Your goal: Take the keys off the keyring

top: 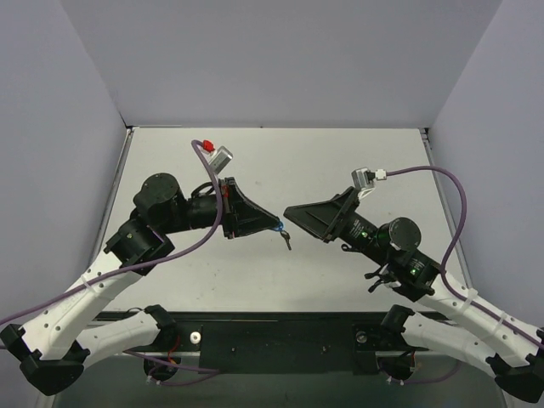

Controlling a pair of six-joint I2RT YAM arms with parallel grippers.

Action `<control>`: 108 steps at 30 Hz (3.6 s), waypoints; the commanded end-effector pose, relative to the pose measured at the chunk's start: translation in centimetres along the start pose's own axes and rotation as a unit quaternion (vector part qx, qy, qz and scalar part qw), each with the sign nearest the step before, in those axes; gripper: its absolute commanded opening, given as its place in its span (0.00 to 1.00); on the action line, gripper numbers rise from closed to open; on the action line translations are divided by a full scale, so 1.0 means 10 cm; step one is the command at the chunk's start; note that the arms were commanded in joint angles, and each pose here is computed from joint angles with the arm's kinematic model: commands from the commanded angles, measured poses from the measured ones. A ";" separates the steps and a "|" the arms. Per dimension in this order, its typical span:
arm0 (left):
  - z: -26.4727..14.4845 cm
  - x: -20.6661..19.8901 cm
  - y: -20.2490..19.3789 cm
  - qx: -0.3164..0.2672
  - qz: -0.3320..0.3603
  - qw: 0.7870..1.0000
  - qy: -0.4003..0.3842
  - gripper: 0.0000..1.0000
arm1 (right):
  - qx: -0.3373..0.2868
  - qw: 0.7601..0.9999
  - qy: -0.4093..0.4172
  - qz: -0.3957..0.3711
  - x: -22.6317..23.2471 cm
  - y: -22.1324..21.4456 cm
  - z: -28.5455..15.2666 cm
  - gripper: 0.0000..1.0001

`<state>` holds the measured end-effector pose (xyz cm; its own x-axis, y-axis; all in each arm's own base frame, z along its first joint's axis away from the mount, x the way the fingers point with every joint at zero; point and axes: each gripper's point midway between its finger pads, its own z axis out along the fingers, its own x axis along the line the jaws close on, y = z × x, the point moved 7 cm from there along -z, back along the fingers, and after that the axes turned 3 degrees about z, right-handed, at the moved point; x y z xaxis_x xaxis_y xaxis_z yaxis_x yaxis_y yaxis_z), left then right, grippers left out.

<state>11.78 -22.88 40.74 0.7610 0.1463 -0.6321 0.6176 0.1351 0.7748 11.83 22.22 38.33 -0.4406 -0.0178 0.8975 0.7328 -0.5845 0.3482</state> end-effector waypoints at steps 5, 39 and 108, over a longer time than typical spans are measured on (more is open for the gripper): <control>-0.13 -0.63 0.46 -0.093 0.034 0.989 -0.113 0.00 | 0.000 0.992 0.129 0.012 0.63 -0.07 0.11 0.94; -0.41 -0.89 0.57 -0.186 0.032 0.975 -0.119 0.00 | -0.018 0.965 0.257 0.052 1.10 -0.24 0.13 0.71; -0.41 -1.06 0.52 -0.222 0.072 0.957 -0.170 0.00 | -0.009 0.938 0.337 0.087 1.37 -0.33 0.06 0.61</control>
<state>7.03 -20.59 50.24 0.8729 -0.0884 -0.4799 0.4517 0.5181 0.7263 4.38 26.54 47.16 -0.5019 -0.5639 0.6558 0.8409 -0.4958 0.2172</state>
